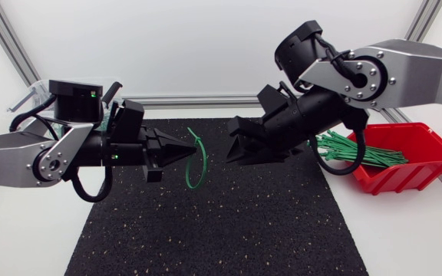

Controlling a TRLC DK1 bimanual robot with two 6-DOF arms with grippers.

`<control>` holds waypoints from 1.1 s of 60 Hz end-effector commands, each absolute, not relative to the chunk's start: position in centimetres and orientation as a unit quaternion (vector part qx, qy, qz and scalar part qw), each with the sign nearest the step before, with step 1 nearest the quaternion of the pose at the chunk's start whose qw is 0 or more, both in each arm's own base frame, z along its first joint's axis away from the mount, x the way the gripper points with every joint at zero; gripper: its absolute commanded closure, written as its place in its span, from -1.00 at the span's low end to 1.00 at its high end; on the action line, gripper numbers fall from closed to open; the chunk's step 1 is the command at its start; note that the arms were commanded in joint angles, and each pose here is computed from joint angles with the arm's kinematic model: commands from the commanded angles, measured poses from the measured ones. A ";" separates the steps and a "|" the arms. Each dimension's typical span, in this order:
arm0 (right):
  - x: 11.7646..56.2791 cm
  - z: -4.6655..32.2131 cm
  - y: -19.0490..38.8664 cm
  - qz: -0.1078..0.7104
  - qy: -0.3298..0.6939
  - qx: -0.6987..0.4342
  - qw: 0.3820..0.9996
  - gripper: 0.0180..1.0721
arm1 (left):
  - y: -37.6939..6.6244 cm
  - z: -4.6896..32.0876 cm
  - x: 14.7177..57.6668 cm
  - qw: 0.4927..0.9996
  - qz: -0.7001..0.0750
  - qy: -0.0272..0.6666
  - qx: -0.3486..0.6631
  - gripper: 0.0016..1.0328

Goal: Take a green cable tie from the red box, thread the tail through the head to close it, then place it in the transparent bin on the left.

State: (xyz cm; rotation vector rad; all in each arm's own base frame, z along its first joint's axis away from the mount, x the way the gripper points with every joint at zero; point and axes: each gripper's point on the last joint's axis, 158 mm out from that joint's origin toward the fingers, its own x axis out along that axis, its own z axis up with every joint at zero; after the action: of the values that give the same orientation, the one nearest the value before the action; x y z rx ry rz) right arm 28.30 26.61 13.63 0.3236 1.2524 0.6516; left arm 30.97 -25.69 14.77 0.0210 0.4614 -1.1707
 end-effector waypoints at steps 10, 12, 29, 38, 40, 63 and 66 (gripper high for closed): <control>29.7 13.9 23.2 0.263 0.537 0.075 0.798 -0.33 | -22.0 17.0 34.6 0.858 -0.461 0.206 0.098 0.94; 29.8 14.0 22.6 0.256 0.530 0.065 0.806 -0.37 | -21.1 17.2 35.3 0.866 -0.443 0.207 0.111 0.94; 31.7 13.9 18.6 0.196 0.499 0.015 0.844 -0.60 | -12.9 19.1 41.3 0.917 -0.287 0.232 0.154 0.94; 31.7 13.8 17.5 0.184 0.485 0.003 0.855 -0.66 | -7.6 22.2 44.7 0.942 -0.201 0.211 0.168 0.94; 31.7 13.7 17.3 0.182 0.482 -0.001 0.857 -0.69 | -6.7 22.8 45.1 0.945 -0.190 0.209 0.166 0.94; 30.9 13.3 15.8 0.168 0.456 -0.023 0.874 -0.74 | 6.6 25.6 54.7 0.963 0.011 0.203 0.178 0.94; 30.9 13.4 15.5 0.165 0.452 -0.025 0.876 -0.75 | 7.7 25.1 55.4 0.962 0.020 0.211 0.174 0.94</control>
State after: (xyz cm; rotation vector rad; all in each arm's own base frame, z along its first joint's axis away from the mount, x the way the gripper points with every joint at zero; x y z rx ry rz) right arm 31.30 15.86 13.65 -0.0265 0.9557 0.3425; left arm 53.84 5.85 25.19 0.3504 0.4250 -0.0002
